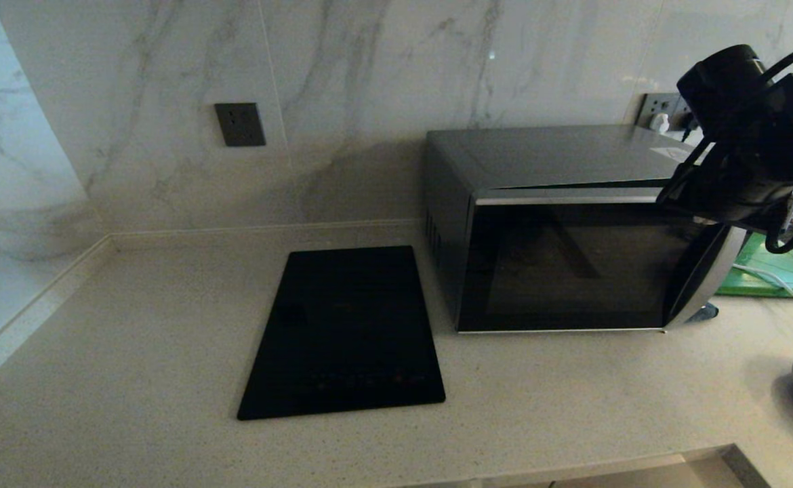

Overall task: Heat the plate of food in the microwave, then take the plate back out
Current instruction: Close the microwave oven

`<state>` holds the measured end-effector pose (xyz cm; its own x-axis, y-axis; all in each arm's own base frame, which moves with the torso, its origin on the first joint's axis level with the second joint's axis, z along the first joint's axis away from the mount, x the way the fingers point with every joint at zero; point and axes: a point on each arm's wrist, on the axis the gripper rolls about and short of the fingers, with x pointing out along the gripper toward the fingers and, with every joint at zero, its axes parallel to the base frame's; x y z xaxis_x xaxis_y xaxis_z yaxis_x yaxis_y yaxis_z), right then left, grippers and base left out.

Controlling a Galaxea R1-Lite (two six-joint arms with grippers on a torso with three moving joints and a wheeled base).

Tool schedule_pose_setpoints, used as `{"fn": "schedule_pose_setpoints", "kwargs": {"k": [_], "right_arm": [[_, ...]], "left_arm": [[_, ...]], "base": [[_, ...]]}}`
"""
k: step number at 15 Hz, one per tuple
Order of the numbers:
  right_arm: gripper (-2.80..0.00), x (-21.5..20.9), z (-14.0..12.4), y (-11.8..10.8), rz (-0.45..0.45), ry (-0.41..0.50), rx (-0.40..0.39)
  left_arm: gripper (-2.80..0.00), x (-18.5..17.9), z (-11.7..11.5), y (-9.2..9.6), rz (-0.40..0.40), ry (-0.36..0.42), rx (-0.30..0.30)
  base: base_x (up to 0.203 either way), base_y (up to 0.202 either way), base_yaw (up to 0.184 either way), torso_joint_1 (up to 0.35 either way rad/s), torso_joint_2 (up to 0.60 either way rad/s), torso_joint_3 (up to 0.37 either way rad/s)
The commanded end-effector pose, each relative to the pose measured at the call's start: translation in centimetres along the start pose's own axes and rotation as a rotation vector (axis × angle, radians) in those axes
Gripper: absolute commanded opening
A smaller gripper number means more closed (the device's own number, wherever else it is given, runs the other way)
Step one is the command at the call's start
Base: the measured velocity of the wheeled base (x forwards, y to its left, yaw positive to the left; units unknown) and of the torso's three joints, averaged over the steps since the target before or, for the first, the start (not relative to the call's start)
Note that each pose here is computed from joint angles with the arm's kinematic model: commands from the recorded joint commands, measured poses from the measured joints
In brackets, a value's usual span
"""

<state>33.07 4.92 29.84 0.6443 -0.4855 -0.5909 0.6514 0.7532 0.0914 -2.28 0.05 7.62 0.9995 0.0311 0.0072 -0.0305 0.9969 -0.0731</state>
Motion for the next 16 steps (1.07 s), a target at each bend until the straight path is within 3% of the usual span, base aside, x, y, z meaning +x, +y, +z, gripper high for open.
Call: {"fn": "schedule_pose_setpoints", "kwargs": {"k": [1,13,16], "right_arm": [[-2.8,1.0,-0.2,0.2,-0.022,0.013,-0.002],[-2.8,2.0,0.9,1.1,0.048,-0.058,0.074],[-2.8,2.4,1.0,1.1,0.071,-0.037,0.079]], "left_arm": [[-2.8,0.0,0.0,0.0,0.001,0.001,-0.001],[-2.8,0.0,0.0,0.0,0.001,0.001,-0.001],[-2.8,0.0,0.0,0.0,0.001,0.001,-0.001]], "base": [[0.0,0.0,0.0,0.0,0.0,0.0],[0.0,0.0,0.0,0.0,0.0,0.0],[0.0,0.0,0.0,0.0,0.0,0.0]]}}
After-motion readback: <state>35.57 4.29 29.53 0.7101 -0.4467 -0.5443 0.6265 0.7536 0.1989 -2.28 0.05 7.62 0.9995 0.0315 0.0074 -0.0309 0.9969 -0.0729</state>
